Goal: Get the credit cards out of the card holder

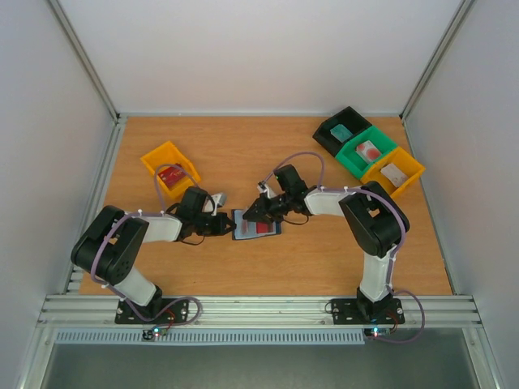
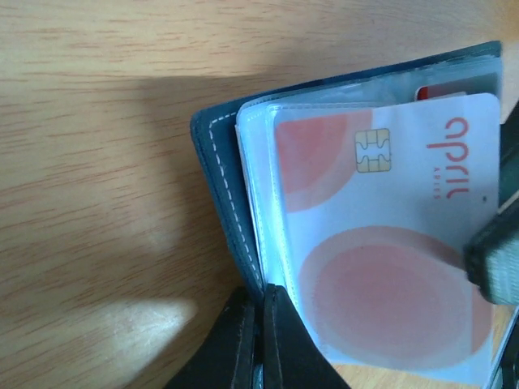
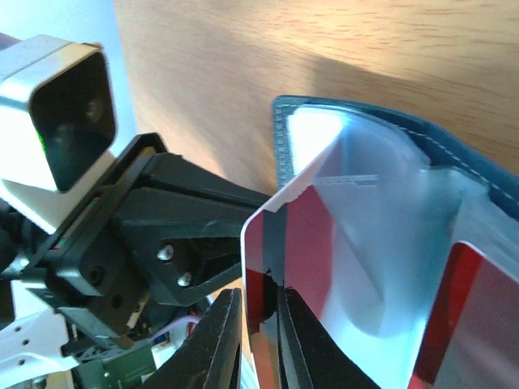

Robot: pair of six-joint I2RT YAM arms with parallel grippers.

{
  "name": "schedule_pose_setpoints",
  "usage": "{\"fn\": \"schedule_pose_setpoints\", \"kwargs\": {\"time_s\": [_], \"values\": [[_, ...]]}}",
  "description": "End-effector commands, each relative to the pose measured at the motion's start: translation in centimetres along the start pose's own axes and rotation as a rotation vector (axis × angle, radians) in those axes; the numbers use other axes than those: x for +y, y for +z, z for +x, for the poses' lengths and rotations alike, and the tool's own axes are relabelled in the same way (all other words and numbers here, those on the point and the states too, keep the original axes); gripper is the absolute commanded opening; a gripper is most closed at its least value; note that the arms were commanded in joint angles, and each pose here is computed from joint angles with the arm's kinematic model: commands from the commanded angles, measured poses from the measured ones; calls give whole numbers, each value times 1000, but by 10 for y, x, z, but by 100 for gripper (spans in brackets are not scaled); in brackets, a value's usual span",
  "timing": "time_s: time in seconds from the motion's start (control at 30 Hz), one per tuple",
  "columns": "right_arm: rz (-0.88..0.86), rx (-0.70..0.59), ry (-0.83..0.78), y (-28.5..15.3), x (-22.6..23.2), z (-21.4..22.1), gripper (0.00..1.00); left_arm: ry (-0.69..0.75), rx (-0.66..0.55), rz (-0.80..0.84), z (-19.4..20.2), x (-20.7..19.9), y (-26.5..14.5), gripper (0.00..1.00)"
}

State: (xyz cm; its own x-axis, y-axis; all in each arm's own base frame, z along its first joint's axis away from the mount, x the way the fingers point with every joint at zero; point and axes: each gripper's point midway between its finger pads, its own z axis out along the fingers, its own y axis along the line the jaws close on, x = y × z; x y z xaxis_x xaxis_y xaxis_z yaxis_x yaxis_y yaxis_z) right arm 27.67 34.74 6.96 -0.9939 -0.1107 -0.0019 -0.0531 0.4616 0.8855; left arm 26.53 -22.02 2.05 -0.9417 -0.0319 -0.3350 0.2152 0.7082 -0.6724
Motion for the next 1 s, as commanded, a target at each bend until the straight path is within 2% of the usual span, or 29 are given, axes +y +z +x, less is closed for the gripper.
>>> {"fn": "schedule_pose_setpoints", "kwargs": {"time_s": [0.0,0.13,0.27,0.53,0.6,0.7,0.73,0.8,0.83,0.97], "values": [[102,-12,-14,-1,-11,2,14,56,-22,23,-2,-7,1,0],[158,8,-22,-4,-19,6,16,55,-21,22,-2,-7,1,0],[116,23,-35,-4,-10,7,3,55,-22,21,-3,-7,1,0],[88,7,6,-30,-21,10,1,50,-15,35,-2,-9,0,0],[93,12,-7,-35,-22,13,1,71,-13,104,-3,-23,-2,0],[76,28,-69,-39,-13,15,1,201,4,368,-2,-74,-19,0],[64,31,-91,-39,-9,15,1,232,11,425,0,-84,-23,5],[52,32,-126,-40,-5,16,1,220,24,423,2,-83,-22,41],[50,33,-141,-40,-5,15,1,197,30,394,3,-76,-19,48],[-1,58,-172,-37,5,19,1,157,26,325,1,-63,-12,49]]}}
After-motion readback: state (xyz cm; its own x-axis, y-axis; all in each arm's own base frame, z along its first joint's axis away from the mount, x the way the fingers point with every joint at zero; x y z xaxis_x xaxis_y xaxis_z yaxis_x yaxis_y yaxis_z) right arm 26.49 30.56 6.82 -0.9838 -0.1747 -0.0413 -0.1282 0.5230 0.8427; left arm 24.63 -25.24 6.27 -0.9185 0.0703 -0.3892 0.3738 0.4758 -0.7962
